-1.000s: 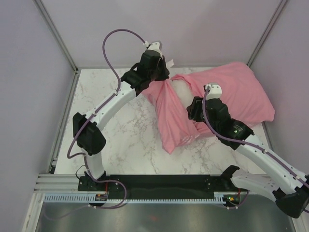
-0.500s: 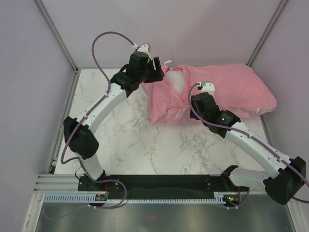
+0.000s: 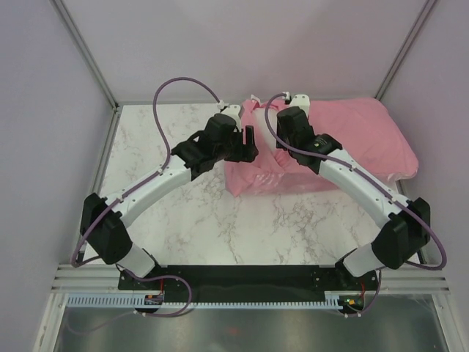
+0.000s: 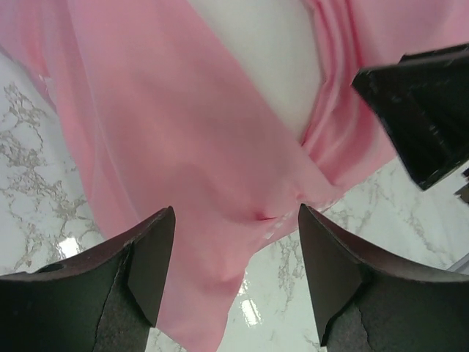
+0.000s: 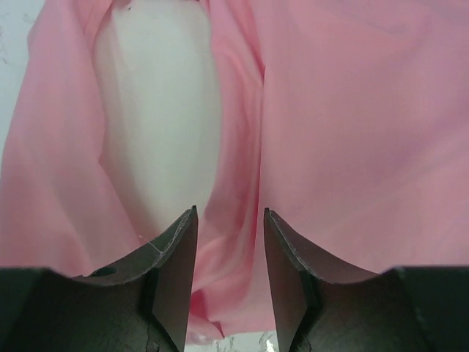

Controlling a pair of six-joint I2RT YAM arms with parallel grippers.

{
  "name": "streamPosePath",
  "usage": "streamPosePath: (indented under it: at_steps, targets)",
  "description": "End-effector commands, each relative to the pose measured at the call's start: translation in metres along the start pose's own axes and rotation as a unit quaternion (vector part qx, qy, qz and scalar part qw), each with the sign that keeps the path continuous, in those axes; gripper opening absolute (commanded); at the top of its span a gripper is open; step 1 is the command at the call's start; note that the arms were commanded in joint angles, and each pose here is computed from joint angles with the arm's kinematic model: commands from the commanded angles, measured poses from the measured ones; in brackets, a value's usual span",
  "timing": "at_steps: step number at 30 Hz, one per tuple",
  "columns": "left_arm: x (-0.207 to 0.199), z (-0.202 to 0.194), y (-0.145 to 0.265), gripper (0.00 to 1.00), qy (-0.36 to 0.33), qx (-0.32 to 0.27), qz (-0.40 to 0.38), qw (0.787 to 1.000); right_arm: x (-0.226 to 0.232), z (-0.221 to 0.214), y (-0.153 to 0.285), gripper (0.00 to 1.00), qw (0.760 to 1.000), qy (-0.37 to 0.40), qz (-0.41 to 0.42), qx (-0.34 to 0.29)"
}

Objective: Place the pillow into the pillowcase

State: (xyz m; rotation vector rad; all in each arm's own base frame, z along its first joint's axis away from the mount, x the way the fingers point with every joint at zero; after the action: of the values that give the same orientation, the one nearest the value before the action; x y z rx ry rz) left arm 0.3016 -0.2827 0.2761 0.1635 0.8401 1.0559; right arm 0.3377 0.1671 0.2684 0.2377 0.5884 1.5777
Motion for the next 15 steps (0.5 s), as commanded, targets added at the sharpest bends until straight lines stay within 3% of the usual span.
streamPosePath:
  at_steps: [1, 3, 7, 8, 11, 15]
  targets:
    - [0.015, -0.019, -0.022, 0.76, -0.020, 0.025, 0.018, 0.999, -0.002, 0.010, -0.024, 0.49, 0.999, 0.006, -0.034, 0.004]
    - [0.040, -0.033, -0.033, 0.75, 0.010, 0.006, 0.078, 0.997, 0.000, 0.006, -0.043, 0.47, 0.998, 0.017, -0.056, 0.018]
    - [0.052, -0.051, -0.032, 0.68, 0.024, 0.014, 0.069, 0.997, 0.003, -0.002, -0.065, 0.35, 0.996, 0.024, -0.076, 0.038]
    - [0.062, -0.067, -0.031, 0.58, 0.024, 0.030, 0.073, 0.997, 0.004, -0.003, -0.066, 0.22, 0.996, 0.022, -0.074, 0.040]
    - [0.073, -0.084, -0.018, 0.35, 0.032, 0.040, 0.068, 0.996, 0.012, 0.004, -0.058, 0.00, 0.999, 0.011, -0.032, 0.027]
    - [0.088, -0.089, 0.011, 0.15, 0.035, 0.013, 0.072, 0.997, 0.056, 0.017, -0.018, 0.00, 0.988, -0.004, 0.151, -0.019]
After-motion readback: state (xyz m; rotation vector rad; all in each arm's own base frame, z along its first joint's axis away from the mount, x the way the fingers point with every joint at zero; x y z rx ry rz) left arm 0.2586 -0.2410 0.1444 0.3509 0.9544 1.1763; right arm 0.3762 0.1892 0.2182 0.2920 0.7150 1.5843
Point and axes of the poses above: each gripper's point midway between its finger pads, its own y axis back along the fingers, its own x axis along the line the jaws close on, z = x × y, the point moved 5 cm from there along y, back along the fingers, and after that the axes turned 14 degrees about y, right-handed, at the moved point
